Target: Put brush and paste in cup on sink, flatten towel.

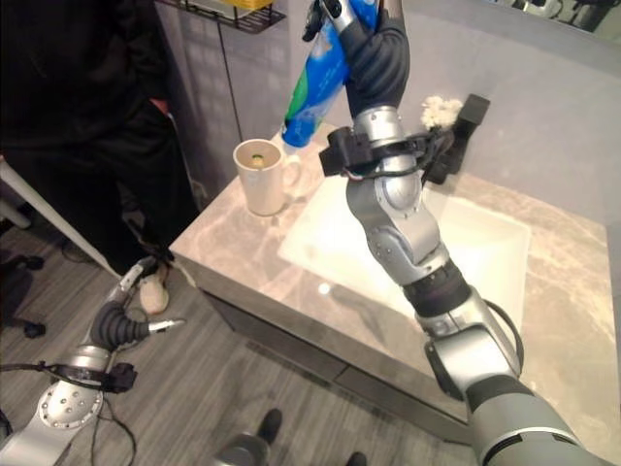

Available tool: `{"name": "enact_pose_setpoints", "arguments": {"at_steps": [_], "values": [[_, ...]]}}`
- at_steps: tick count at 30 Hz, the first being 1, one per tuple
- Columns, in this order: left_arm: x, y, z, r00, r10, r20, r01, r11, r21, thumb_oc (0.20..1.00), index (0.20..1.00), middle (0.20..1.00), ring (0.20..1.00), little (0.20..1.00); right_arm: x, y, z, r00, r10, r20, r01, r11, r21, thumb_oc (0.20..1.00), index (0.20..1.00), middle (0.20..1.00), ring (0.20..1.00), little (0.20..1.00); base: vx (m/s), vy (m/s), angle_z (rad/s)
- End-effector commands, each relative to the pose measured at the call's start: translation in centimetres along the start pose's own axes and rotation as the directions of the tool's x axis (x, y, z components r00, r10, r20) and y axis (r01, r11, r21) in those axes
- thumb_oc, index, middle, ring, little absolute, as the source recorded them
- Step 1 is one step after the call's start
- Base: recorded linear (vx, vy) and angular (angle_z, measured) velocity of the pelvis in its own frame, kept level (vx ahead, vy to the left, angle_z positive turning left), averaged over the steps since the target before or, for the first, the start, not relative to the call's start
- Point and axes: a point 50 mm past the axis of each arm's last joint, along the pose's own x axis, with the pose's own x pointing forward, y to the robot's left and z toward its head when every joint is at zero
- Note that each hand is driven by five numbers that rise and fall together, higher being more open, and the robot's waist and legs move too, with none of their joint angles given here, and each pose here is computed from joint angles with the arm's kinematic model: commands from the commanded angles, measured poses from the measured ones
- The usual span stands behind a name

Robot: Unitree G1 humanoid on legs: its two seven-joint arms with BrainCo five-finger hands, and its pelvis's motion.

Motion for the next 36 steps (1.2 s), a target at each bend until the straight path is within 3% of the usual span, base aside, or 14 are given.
{"name": "enact_pose_setpoints", "arguments": {"at_steps": [1, 12, 23, 36], "values": [[-0.3, 1.7, -0.1, 1.0, 0.016, -0.004, -0.016, 0.999, -0.048, 1.0, 1.0, 1.0, 1.0, 1.0, 2.2, 1.3, 4.4, 0.974, 0.066, 0.219, -0.049, 0.996, -0.081, 0.2, 0.2, 0.2, 0.2, 0.2, 0.01, -0.008, 0.15], [-1.4, 1.1, -2.7, 0.989, -0.021, -0.148, 0.0, 0.99, -0.143, 1.0, 1.0, 1.0, 1.0, 1.0, 4.7, 1.2, 4.8, 0.975, 0.049, 0.217, -0.005, 0.98, -0.199, 0.2, 0.2, 0.2, 0.2, 0.2, 0.02, -0.011, 0.16], [-0.8, 0.2, -2.4, 0.988, -0.084, -0.126, 0.06, 0.981, -0.183, 1.0, 1.0, 1.0, 1.0, 1.0, 6.4, -1.8, 5.2, 0.976, -0.06, 0.21, 0.127, 0.938, -0.322, 0.2, 0.2, 0.2, 0.2, 0.2, 0.02, -0.007, 0.24], [-0.6, -0.6, -2.7, 0.988, -0.043, -0.147, 0.01, 0.976, -0.217, 1.0, 1.0, 1.0, 1.0, 1.0, 6.2, -2.9, 4.2, 0.986, -0.07, 0.152, 0.12, 0.929, -0.349, 0.2, 0.2, 0.2, 0.2, 0.2, 0.0, 0.002, 0.02]]}}
